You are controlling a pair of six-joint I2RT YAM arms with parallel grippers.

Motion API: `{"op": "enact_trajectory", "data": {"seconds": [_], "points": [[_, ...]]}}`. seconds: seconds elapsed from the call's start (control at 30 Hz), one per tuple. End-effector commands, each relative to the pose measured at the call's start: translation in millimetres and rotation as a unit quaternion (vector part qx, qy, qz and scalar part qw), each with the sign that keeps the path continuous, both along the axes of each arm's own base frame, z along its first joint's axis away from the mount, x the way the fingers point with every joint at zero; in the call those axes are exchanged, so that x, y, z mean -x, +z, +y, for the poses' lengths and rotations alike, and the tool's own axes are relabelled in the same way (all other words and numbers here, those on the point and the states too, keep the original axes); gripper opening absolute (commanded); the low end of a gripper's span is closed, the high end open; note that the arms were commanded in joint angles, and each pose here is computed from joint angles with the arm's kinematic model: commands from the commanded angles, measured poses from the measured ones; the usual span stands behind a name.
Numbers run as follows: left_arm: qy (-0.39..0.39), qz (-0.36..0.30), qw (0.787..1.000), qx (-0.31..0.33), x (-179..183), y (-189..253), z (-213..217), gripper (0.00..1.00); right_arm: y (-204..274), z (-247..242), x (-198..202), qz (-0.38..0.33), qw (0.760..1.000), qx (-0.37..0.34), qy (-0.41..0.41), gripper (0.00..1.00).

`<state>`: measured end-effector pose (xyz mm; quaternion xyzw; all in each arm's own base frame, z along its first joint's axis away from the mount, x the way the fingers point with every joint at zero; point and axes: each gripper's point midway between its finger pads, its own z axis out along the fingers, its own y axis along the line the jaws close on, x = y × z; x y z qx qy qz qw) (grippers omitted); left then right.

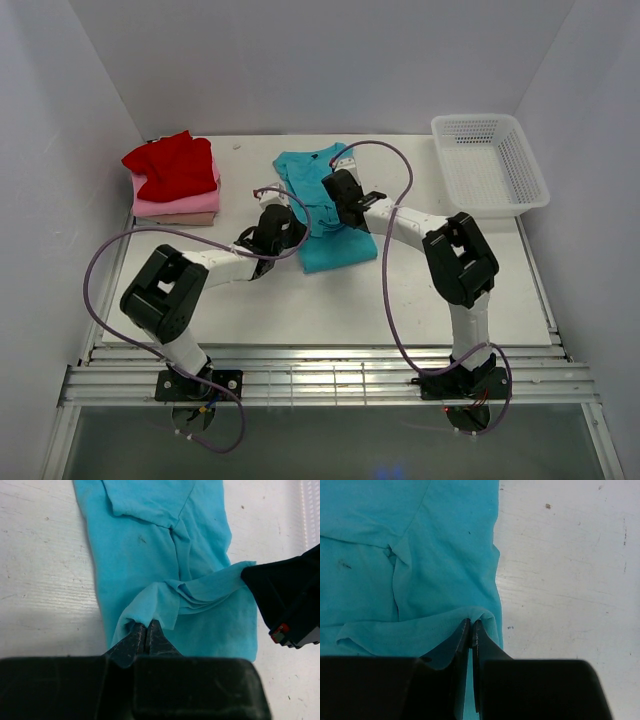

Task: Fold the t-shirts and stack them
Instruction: Fold the tshirt

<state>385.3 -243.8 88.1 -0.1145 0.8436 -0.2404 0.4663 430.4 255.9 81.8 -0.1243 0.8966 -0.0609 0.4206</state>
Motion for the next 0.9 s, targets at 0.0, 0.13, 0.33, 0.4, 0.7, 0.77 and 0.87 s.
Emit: {"op": "enact_trajectory", "data": {"seconds": [0.0, 0.13, 0.33, 0.4, 0.7, 0.77, 0.87], "points": [[-0.013, -0.021, 1.000, 0.009, -17, 14, -5, 0.00, 15, 8, -22, -0.023, 1.000, -0.013, 0.006, 0.08], [-0.015, -0.009, 1.000, 0.003, -27, -1, -4, 0.00, 12, 7, -30, -0.021, 1.000, -0.010, 0.003, 0.08], [-0.001, -0.011, 1.000, -0.002, -36, -5, 5, 0.00, 5, 1, -42, -0.018, 1.000, -0.006, -0.002, 0.08], [0.006, -0.010, 1.000, -0.005, -41, -8, 11, 0.01, 3, -1, -51, -0.020, 1.000, -0.001, -0.006, 0.16], [0.062, -0.102, 0.993, -0.023, -74, 66, 35, 0.77, 88, -19, -72, -0.108, 0.994, 0.001, -0.002, 0.46], [0.051, -0.107, 0.993, -0.012, -72, 74, 29, 0.77, 95, -20, -60, -0.107, 0.994, -0.016, 0.014, 0.47], [0.022, -0.097, 0.995, 0.018, -61, 75, 11, 0.61, 79, -11, -40, -0.075, 0.995, -0.044, 0.046, 0.42]]}}
